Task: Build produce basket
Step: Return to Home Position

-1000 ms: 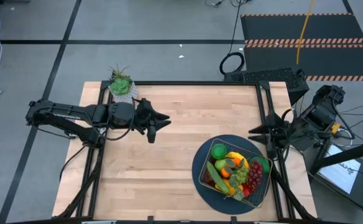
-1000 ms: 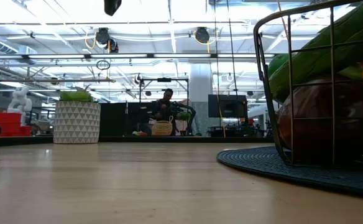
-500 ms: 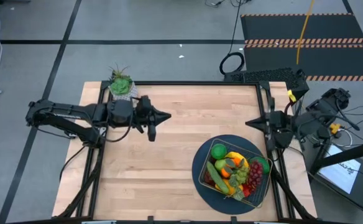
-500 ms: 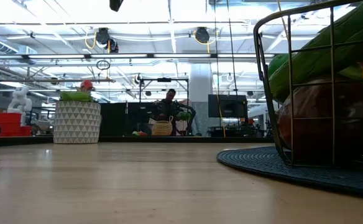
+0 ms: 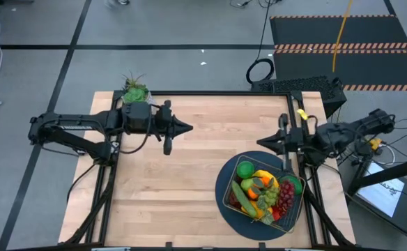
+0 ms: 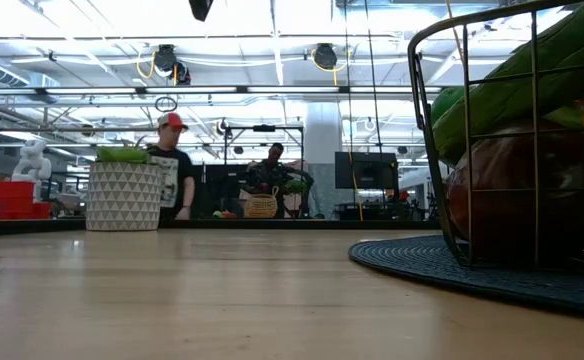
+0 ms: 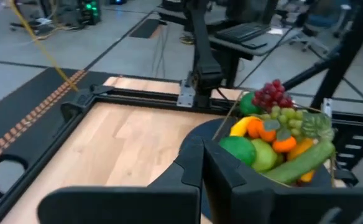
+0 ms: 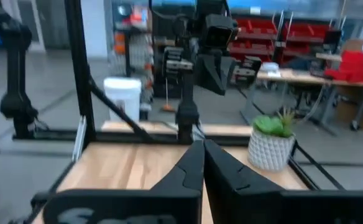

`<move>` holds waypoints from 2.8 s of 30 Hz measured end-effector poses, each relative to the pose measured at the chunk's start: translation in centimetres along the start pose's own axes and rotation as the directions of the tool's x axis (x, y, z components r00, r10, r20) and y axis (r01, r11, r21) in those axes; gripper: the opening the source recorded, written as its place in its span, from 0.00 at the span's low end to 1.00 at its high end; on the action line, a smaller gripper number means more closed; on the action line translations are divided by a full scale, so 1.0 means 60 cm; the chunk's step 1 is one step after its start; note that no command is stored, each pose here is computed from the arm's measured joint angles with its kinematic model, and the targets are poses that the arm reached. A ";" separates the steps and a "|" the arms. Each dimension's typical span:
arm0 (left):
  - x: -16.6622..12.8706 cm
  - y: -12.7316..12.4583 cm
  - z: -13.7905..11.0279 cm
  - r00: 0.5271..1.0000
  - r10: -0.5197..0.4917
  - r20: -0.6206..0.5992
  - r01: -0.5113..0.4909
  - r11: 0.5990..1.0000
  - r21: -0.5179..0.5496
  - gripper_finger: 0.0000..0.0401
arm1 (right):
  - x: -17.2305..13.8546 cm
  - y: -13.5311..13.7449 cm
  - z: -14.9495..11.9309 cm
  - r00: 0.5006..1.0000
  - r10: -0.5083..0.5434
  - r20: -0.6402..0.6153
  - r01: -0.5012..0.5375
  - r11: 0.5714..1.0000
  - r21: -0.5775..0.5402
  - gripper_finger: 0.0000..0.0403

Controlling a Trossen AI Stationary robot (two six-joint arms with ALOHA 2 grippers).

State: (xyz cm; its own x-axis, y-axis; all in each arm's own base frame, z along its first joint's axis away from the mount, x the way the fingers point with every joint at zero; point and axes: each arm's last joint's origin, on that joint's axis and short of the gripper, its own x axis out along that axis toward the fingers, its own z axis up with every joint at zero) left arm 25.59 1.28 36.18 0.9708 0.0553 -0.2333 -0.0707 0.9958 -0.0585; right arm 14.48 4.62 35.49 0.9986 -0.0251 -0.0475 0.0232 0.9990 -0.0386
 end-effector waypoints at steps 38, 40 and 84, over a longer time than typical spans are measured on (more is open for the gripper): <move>-0.041 0.022 -0.092 0.977 0.115 -0.177 -0.145 0.975 -0.166 0.04 | -0.044 -0.030 -0.292 0.973 0.227 0.037 -0.223 0.971 -0.088 0.00; -0.041 0.022 -0.092 0.977 0.115 -0.177 -0.144 0.976 -0.162 0.01 | -0.046 -0.030 -0.299 0.971 0.235 0.049 -0.230 0.969 -0.086 0.00; -0.044 0.023 -0.106 0.954 0.134 -0.268 -0.153 0.987 -0.049 0.01 | -0.067 -0.040 -0.310 0.988 0.122 0.095 -0.116 0.991 -0.071 0.00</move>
State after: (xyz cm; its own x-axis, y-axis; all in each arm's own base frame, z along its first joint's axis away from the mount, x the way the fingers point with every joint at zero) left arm 21.45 2.06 30.53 0.8552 0.1669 -0.4906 -0.2294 0.9708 -0.0696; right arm 9.50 1.65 17.24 0.9939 0.1011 0.0437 -0.0962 0.9900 -0.1035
